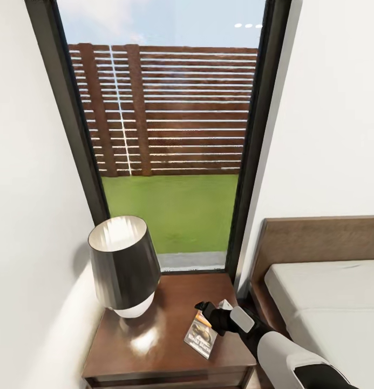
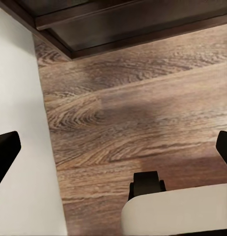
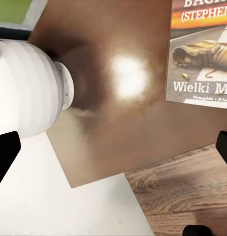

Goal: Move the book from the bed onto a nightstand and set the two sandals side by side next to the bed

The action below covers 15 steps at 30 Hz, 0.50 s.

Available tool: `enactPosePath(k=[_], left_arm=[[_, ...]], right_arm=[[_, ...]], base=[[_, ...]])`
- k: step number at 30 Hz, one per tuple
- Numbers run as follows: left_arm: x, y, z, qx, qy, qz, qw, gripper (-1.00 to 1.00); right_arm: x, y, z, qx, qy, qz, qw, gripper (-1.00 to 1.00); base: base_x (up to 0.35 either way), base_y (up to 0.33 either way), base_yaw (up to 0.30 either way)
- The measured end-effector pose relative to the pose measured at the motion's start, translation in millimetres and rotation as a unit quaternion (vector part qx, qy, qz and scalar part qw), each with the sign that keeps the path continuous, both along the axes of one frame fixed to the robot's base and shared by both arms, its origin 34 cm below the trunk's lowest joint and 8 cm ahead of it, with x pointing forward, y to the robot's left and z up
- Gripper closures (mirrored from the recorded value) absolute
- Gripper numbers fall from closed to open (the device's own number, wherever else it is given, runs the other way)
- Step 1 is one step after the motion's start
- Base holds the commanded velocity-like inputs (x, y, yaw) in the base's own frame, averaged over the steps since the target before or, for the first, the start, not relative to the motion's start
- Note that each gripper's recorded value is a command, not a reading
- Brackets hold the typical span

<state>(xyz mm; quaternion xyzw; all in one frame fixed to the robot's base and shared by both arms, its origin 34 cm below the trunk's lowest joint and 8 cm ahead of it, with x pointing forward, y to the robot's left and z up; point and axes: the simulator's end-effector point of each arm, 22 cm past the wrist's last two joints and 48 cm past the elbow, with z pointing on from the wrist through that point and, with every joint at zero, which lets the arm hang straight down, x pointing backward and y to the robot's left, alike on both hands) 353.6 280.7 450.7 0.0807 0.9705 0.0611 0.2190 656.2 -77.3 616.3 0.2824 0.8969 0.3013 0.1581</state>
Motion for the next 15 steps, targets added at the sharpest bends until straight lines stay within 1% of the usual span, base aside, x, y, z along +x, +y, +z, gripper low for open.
enactPosePath(k=[6,15], left_arm=[[0.3,-0.2,10.3,0.0,0.0,0.0,1.0,-1.0],[-3.1,1.4,24.2,0.002,0.005,0.001,1.0,-1.0]], right_arm=[[-1.7,0.3,8.5,-0.007,-0.001,0.008,0.9999,-1.0],[1.4,-5.7,19.9,-0.033,-0.018,0.011,0.9992,-1.0]], base=[[0.0,0.0,0.0],[0.0,0.0,0.0]])
